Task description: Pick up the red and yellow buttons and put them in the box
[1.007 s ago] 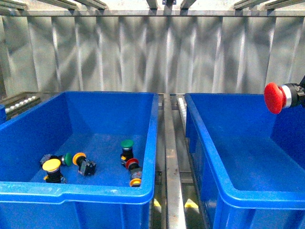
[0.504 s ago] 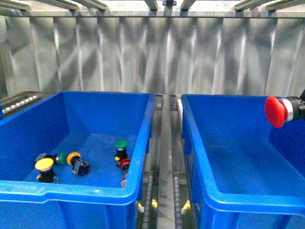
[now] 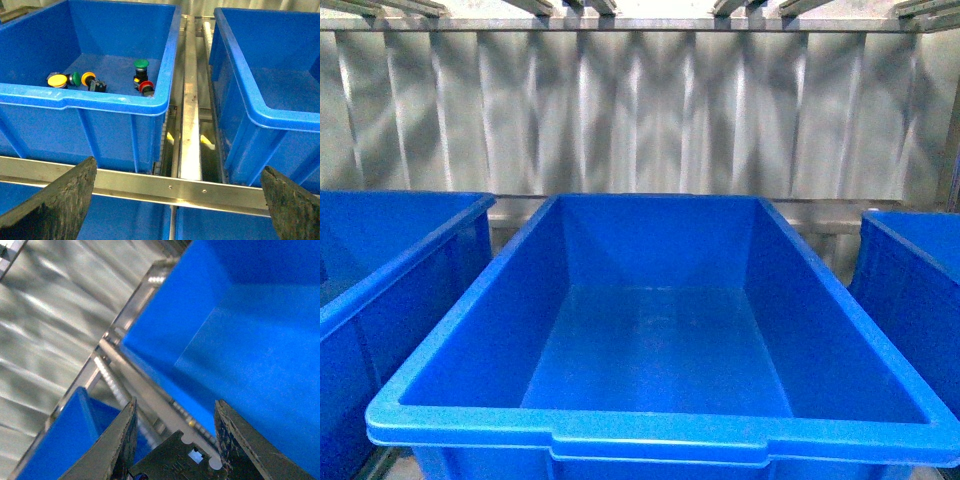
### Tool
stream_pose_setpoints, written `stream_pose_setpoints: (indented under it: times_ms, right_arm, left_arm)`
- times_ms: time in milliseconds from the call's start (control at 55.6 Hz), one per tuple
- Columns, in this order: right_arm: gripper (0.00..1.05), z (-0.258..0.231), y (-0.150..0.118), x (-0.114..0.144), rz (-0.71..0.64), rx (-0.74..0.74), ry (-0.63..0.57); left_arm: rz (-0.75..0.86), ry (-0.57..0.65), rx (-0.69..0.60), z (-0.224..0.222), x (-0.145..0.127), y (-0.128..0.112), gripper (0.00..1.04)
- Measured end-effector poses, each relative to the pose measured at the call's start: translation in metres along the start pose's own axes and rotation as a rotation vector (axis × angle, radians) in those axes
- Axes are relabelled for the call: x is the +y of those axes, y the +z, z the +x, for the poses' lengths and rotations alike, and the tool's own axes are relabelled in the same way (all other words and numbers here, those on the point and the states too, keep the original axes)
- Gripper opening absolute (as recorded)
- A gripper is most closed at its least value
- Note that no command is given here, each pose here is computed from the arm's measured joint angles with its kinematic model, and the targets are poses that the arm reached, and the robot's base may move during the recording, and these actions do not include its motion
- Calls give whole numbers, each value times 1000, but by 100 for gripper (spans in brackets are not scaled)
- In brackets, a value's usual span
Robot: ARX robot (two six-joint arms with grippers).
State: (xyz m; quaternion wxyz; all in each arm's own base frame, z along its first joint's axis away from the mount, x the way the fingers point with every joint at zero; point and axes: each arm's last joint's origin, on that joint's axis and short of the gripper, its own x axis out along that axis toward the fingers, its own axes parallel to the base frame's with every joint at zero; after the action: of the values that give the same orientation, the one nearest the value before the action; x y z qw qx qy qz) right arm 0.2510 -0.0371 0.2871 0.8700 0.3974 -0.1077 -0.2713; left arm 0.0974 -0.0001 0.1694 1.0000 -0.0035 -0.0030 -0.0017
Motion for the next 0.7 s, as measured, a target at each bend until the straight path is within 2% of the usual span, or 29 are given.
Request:
stream_pose_setpoints:
  times_ms: [108, 270, 702]
  right_arm:
    - [39, 18, 14, 7, -73, -34, 22]
    - [39, 51, 22, 5, -196, -77, -25]
    - [39, 170, 30, -22, -480, -30, -196]
  left_arm:
    - [0, 0, 0, 0, 0, 0, 97]
    - [0, 3, 0, 0, 0, 0, 97]
    - [0, 2, 0, 0, 0, 0, 97]
